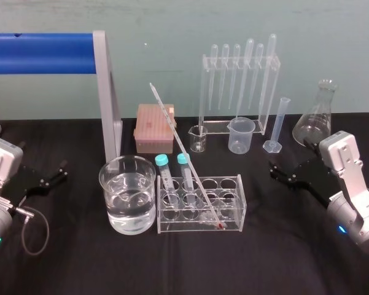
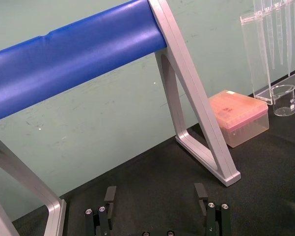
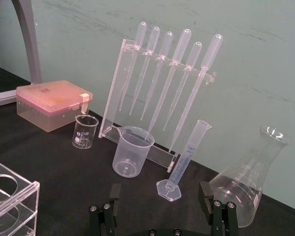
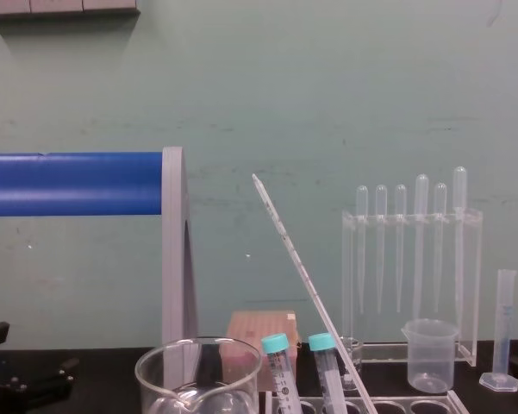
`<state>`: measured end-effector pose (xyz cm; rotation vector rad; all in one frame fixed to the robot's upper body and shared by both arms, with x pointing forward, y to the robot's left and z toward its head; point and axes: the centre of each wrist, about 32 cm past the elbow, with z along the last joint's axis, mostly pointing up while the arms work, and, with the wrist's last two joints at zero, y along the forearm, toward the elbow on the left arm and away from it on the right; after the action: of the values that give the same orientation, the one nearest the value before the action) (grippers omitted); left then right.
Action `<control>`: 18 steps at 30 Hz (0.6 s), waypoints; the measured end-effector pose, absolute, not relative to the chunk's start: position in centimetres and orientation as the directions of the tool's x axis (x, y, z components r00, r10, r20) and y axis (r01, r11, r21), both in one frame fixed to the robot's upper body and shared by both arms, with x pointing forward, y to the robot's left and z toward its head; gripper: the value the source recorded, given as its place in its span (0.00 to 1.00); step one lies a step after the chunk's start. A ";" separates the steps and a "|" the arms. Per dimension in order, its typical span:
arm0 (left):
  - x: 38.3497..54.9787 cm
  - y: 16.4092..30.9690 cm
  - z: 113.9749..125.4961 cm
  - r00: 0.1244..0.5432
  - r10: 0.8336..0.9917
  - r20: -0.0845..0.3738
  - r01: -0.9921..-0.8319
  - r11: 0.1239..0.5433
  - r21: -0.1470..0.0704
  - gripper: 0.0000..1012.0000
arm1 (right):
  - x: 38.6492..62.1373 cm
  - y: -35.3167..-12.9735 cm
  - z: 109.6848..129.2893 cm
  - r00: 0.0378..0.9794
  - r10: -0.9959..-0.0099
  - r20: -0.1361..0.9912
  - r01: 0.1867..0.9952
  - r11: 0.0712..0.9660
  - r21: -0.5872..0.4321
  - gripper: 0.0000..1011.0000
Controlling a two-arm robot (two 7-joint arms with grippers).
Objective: Hold the thermometer with one hand and immerse one end into the beaker, then reinsert it into the test tube rack.
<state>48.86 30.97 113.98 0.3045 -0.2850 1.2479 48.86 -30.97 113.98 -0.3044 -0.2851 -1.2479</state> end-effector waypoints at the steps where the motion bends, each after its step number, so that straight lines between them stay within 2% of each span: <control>1: 48.9 31.0 114.0 0.292 0.880 0.374 -0.955 0.287 0.070 1.00 | 48.9 -31.0 114.0 0.292 -0.880 0.374 0.955 0.287 -0.070 0.99; 18: 48.9 31.0 114.0 0.292 0.880 0.374 -0.955 0.287 0.070 1.00 | 48.9 -31.0 114.0 0.292 -0.880 0.374 0.955 0.287 -0.070 0.99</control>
<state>48.86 30.97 113.98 0.3045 -0.2850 1.2479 48.86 -30.97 113.97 -0.3046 -0.2850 -1.2479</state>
